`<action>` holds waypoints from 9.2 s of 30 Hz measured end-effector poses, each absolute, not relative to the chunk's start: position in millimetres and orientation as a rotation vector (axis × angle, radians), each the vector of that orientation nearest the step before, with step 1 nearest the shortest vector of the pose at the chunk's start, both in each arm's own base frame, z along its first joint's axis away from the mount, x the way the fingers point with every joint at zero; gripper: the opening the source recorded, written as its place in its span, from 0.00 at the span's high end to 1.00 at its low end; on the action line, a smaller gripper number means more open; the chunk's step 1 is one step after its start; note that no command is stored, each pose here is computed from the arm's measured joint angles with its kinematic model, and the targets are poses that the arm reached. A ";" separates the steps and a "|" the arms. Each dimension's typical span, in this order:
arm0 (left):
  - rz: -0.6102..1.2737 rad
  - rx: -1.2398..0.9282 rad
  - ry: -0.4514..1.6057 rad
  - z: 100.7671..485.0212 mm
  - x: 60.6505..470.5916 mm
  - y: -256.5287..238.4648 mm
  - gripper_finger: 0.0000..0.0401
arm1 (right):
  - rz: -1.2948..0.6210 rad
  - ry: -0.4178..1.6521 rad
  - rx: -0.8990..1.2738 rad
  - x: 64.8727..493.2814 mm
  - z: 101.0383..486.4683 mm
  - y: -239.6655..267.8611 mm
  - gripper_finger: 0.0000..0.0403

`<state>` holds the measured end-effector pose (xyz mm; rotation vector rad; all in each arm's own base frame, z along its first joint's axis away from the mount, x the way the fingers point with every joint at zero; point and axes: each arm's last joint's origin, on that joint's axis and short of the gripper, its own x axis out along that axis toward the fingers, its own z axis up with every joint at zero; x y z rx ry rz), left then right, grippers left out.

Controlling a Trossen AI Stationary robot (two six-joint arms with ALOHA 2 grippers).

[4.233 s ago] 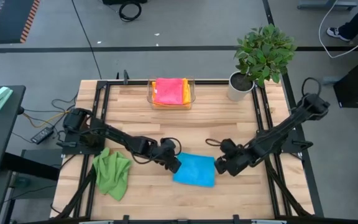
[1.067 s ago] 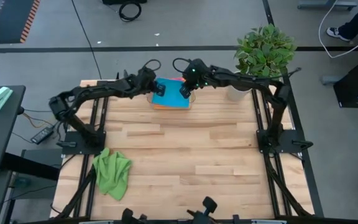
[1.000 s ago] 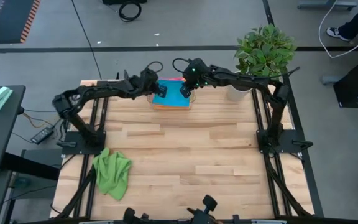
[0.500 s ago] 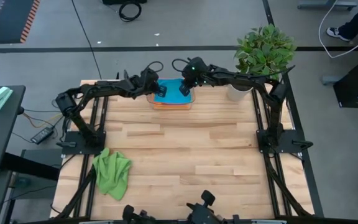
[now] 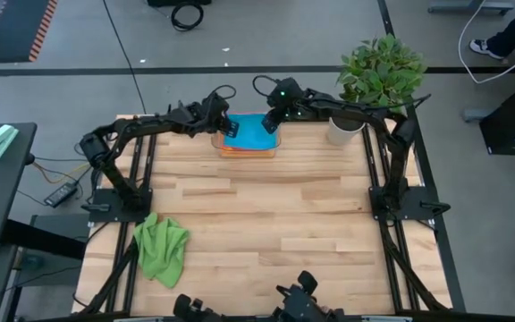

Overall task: Fold microfiber towels
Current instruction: Put the blue microfiber towel into the transparent bin, then fold the green microfiber towel

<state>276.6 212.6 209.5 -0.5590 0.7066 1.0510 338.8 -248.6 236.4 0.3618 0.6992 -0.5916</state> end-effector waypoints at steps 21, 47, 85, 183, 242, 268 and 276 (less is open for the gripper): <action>0.756 -0.366 1.068 339.2 214.6 73.1 0.53 | -0.303 0.643 0.303 323.9 342.7 -103.2 0.42; 0.294 -0.503 1.667 169.2 138.5 -155.6 0.56 | -0.333 0.654 0.586 365.9 253.7 160.7 0.43; 0.291 -0.594 0.972 221.5 340.6 -25.8 0.84 | -0.336 0.705 0.100 297.7 217.7 216.8 0.43; 0.183 -1.004 0.890 165.0 206.3 -131.7 0.98 | -0.032 1.086 -0.369 345.3 143.9 1.3 0.97; 0.142 -0.538 1.271 215.6 185.2 -173.8 0.50 | -0.044 1.003 0.504 270.7 221.8 168.1 0.46; 0.628 -0.878 1.157 129.3 285.5 -110.9 0.97 | -0.003 1.084 0.458 248.2 110.9 60.2 0.99; 0.842 -0.830 1.237 135.9 279.4 -48.7 0.96 | 0.037 0.989 0.644 230.4 156.7 90.7 0.99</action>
